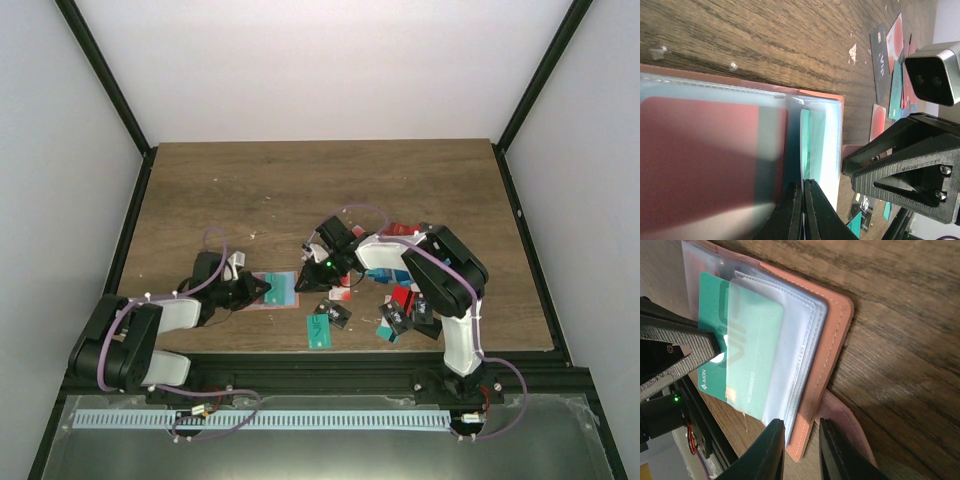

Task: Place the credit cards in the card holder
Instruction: Insert the credit card into the card holder.

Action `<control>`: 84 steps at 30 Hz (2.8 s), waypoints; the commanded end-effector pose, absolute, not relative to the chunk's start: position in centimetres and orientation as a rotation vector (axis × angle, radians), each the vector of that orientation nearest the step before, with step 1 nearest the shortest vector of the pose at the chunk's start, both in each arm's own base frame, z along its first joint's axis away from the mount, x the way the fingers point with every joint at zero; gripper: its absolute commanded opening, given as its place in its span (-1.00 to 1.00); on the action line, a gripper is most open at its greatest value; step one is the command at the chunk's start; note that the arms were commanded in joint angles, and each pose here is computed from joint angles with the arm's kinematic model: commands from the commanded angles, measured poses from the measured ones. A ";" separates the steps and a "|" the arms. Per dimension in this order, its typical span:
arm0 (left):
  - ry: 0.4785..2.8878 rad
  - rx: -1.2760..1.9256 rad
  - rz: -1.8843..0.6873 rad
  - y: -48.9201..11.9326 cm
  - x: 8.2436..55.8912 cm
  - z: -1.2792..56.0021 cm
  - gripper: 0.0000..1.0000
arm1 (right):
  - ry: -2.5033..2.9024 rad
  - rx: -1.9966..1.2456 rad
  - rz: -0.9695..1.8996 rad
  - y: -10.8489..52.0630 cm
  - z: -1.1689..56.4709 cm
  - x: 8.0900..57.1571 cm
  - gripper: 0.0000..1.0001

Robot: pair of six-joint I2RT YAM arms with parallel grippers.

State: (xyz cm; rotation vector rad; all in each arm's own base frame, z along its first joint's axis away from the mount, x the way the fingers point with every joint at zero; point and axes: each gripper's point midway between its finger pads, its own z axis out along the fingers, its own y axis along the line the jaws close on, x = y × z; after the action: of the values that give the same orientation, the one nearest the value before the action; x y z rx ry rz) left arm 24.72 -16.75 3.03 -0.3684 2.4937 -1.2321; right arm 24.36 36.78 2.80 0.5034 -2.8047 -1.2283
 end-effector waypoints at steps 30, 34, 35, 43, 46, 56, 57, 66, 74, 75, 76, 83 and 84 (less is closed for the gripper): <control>2.571 -0.396 -1.225 -18.6 24.9 0.8 -0.90 | -2.760 0.485 -1.199 37.5 1.4 24.2 -0.82; 2.611 -0.389 -1.149 -17.9 24.4 0.7 -0.72 | -2.769 0.492 -1.199 37.5 1.7 24.4 -0.82; 2.616 -0.386 -1.133 -17.7 24.4 0.7 -0.70 | -2.769 0.492 -1.198 37.4 1.7 24.4 -0.81; 2.664 -0.363 -1.092 -17.6 24.3 1.1 -0.50 | -2.777 0.494 -1.209 37.5 2.1 24.6 -0.82; 2.673 -0.372 -1.094 -17.6 24.2 1.1 -0.46 | -2.782 0.493 -1.212 37.5 2.2 24.8 -0.82; 2.710 -0.410 -0.993 -16.7 24.4 3.7 -0.25 | -2.798 0.493 -1.228 37.3 2.9 25.5 -0.82; 2.708 -0.403 -0.984 -16.7 24.5 4.3 -0.23 | -2.800 0.493 -1.231 37.3 3.0 25.5 -0.82; 2.708 -0.302 -0.951 -16.6 24.7 5.3 -0.73 | -2.783 0.514 -1.324 38.1 5.0 25.9 -0.77; 2.792 -0.257 -0.882 -16.9 25.0 2.7 -0.92 | -2.778 0.513 -1.373 38.7 6.3 26.3 -0.72; 2.800 -0.253 -0.873 -16.9 25.0 2.5 -0.92 | -2.776 0.513 -1.378 38.7 6.4 26.3 -0.71; 2.806 -0.250 -0.864 -17.0 25.1 2.3 -0.92 | -2.774 0.512 -1.380 38.8 6.5 26.4 -0.71; 2.845 -0.239 -0.810 -16.8 24.9 1.3 -0.92 | -2.764 0.503 -1.390 39.1 6.6 26.5 -0.70; 2.848 -0.239 -0.811 -16.8 24.8 1.3 -0.92 | -2.766 0.499 -1.385 39.0 6.5 26.5 -0.69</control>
State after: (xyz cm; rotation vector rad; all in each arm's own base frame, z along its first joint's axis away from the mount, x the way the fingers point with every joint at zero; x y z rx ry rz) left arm 24.75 -17.19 1.75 -0.2630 2.8331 -0.8701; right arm 25.48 38.23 4.08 0.4720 -2.7596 -1.3079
